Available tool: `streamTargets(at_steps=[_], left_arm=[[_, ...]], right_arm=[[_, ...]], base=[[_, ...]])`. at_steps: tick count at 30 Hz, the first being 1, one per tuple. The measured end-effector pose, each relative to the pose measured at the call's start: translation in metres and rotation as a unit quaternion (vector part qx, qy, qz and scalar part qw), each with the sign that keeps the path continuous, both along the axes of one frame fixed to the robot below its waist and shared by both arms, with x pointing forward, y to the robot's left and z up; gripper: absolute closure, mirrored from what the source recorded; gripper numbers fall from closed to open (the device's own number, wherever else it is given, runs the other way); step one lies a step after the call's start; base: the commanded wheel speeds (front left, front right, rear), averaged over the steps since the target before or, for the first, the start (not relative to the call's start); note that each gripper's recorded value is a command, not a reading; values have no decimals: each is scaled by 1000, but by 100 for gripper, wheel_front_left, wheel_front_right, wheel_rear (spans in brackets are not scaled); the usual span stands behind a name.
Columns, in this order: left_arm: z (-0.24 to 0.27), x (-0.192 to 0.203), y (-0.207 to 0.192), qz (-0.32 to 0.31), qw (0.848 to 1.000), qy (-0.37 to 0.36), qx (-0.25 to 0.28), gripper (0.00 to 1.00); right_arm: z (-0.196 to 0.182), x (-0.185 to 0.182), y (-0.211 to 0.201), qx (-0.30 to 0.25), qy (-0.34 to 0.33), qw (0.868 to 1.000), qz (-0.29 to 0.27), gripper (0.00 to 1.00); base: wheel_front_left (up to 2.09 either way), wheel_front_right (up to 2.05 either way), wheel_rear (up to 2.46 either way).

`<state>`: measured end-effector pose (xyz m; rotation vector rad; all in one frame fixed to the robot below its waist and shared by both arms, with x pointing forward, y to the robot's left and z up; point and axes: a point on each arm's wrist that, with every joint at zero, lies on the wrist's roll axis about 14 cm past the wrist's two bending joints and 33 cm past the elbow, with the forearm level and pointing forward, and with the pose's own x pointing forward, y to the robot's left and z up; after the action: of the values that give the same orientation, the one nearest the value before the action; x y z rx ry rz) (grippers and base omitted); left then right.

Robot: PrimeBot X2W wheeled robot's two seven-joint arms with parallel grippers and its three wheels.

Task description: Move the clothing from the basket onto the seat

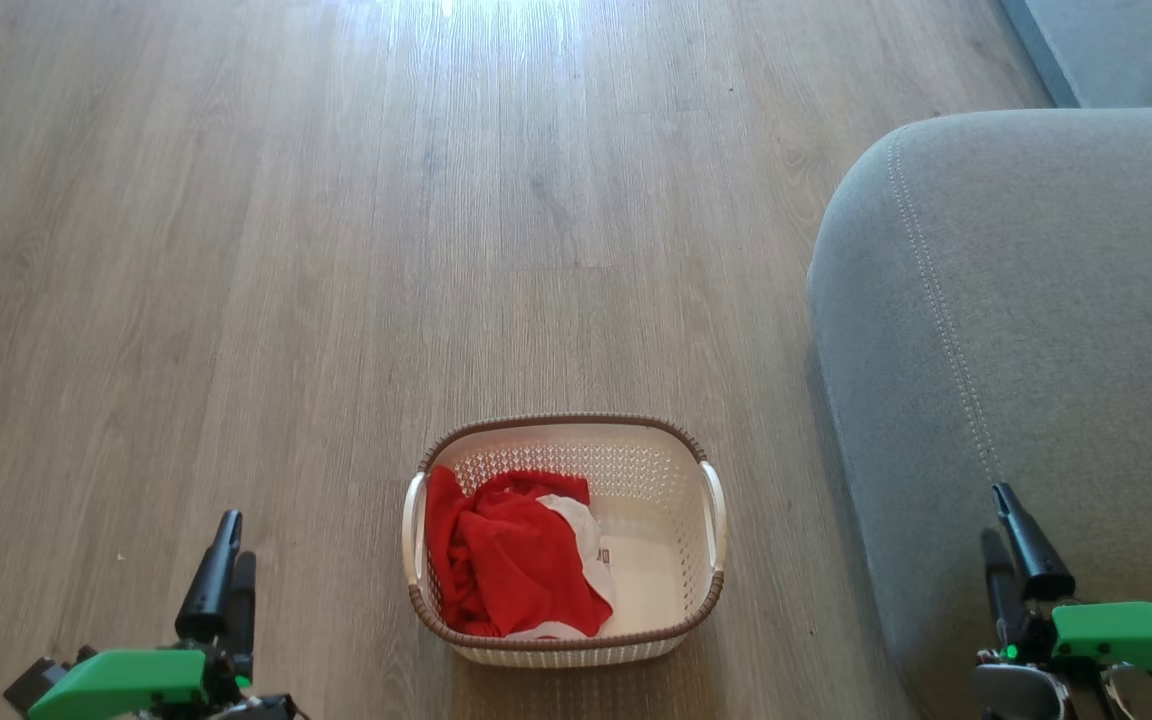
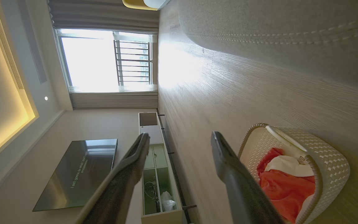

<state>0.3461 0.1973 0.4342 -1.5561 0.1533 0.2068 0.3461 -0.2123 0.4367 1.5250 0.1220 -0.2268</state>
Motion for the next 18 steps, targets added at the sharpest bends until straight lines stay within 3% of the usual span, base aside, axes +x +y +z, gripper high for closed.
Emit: streamTargets(at_steps=[11,18], left_arm=[[14,7,17,24,999,-20,39,0],[33,12,27,37,995,-45,75,0]], right_arm=[[27,10,-12,-70,-35,997,-8,0],[54,20,-8,-146,-71,987,5,0]], base=[[0,0,0],[0,0,0]])
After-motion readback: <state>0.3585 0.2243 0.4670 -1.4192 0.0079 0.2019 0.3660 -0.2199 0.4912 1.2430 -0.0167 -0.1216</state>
